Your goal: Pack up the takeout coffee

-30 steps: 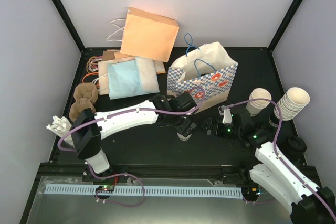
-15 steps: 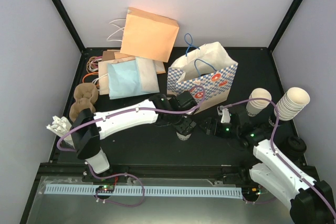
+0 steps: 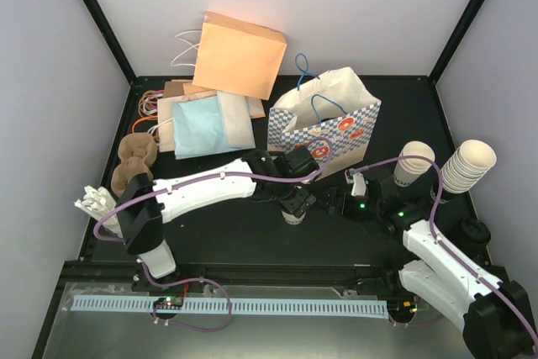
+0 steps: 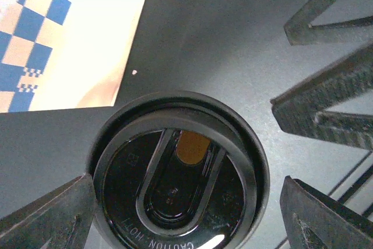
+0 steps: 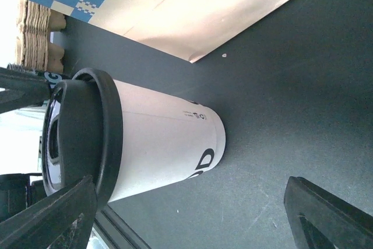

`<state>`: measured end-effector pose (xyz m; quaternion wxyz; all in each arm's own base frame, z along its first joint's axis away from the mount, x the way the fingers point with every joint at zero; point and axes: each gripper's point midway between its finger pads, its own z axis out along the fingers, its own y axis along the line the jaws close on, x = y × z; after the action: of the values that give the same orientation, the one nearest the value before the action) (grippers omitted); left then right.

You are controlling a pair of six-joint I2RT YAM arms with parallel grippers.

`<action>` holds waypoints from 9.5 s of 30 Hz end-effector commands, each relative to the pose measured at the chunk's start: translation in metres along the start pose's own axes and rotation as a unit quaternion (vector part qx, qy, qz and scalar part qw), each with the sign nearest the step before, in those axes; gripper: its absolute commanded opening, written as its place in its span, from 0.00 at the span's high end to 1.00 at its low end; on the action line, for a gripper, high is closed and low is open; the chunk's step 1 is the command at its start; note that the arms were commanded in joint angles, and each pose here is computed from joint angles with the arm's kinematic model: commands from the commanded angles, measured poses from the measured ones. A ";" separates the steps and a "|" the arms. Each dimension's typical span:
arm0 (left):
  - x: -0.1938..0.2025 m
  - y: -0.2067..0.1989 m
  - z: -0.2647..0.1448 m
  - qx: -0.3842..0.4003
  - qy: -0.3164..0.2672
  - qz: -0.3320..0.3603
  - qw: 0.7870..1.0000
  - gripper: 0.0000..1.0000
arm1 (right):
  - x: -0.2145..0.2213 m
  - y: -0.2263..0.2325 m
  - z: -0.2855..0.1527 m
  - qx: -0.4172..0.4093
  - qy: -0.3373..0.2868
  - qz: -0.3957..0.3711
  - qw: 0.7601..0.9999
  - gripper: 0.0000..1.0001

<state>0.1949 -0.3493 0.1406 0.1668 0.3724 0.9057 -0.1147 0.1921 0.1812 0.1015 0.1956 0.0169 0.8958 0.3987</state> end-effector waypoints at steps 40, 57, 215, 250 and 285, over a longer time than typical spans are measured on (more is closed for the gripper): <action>-0.005 -0.008 -0.027 0.006 -0.014 0.003 1.000 0.09 | -0.001 0.013 0.010 -0.046 0.017 -0.011 0.999 0.15; 0.001 -0.003 0.004 -0.008 0.008 -0.003 1.000 0.12 | 0.003 0.013 0.011 -0.050 0.026 -0.012 0.998 0.16; 0.042 -0.013 0.043 0.002 0.076 -0.043 0.996 0.37 | 0.101 -0.016 0.016 -0.040 0.153 0.024 0.987 0.38; 0.023 -0.012 0.017 0.000 0.042 -0.021 0.999 0.14 | 0.020 0.029 -0.034 0.068 0.046 -0.099 0.992 0.29; 0.028 0.132 -0.171 -0.025 -0.358 -0.161 0.919 0.01 | -0.032 0.083 -0.004 0.156 0.099 -0.226 0.956 0.10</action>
<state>0.2278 -0.1854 0.2612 0.4318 0.1574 0.8592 -0.2247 0.2113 0.2178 0.1890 0.2112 -0.1794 0.9401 0.1986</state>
